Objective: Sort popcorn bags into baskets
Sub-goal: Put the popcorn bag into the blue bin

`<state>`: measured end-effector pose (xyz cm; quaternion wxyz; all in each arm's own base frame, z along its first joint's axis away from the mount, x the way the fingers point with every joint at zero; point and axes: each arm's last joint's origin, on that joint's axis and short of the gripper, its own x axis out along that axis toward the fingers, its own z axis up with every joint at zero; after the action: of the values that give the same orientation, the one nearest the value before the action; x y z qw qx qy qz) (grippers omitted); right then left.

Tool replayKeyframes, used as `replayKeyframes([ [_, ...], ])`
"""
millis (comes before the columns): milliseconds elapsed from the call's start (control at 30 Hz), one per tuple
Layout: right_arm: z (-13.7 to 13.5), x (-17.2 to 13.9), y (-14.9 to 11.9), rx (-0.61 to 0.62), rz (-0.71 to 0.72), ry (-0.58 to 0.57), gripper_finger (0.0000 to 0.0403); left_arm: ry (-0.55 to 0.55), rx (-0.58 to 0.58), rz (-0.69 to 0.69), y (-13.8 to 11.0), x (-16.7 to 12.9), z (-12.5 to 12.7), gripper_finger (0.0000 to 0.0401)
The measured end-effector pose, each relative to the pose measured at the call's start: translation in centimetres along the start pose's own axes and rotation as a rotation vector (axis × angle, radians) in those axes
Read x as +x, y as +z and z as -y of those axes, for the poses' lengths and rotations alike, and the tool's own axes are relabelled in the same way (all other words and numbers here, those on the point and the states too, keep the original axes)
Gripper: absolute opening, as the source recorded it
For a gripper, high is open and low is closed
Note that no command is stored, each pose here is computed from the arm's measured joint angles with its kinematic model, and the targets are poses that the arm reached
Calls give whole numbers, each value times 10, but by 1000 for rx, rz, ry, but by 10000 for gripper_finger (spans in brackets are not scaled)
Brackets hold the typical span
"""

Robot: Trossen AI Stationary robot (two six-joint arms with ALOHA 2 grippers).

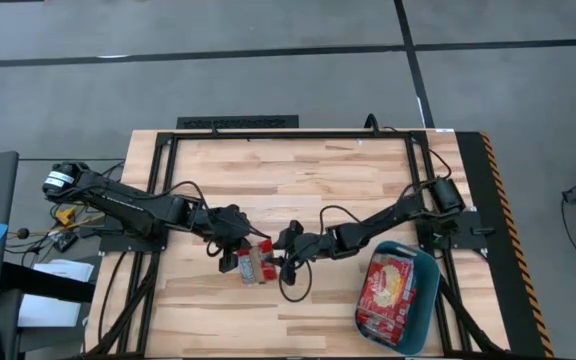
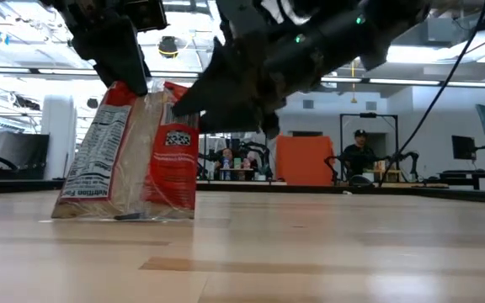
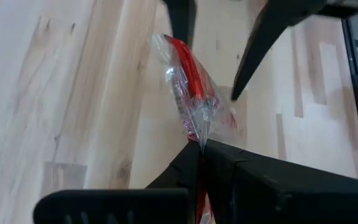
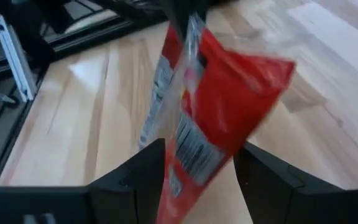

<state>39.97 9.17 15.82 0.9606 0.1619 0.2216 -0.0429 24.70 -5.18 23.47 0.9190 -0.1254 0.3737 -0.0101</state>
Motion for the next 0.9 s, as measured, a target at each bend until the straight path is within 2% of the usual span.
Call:
replayKeyframes([
  [167, 7, 13, -8, -22, 19, 26, 206, 14, 2, 6, 0, 0, 0, 0],
  [267, 10, 19, -12, -13, 16, 62, 184, 21, 2, 10, 0, 0, -1, 0],
  [333, 12, 21, -15, -7, 4, 59, 148, 25, 2, 13, 1, 0, -1, 0],
  [467, 11, 22, -15, -5, 8, 62, 39, 36, 2, 29, 2, 0, -1, 0],
  [500, 11, 22, -15, -6, 7, 62, 24, 47, 3, 32, 2, 0, -1, 0],
  [700, 5, 12, -9, 17, -7, 52, 32, 107, 1, 63, 3, -2, -3, 12],
  [800, -3, -4, 2, -2, -34, 37, 14, 84, -18, 85, 7, -9, -1, 38],
  [900, -9, -28, 11, -38, -92, -33, 14, 45, -24, 115, 15, -20, 2, 71],
])
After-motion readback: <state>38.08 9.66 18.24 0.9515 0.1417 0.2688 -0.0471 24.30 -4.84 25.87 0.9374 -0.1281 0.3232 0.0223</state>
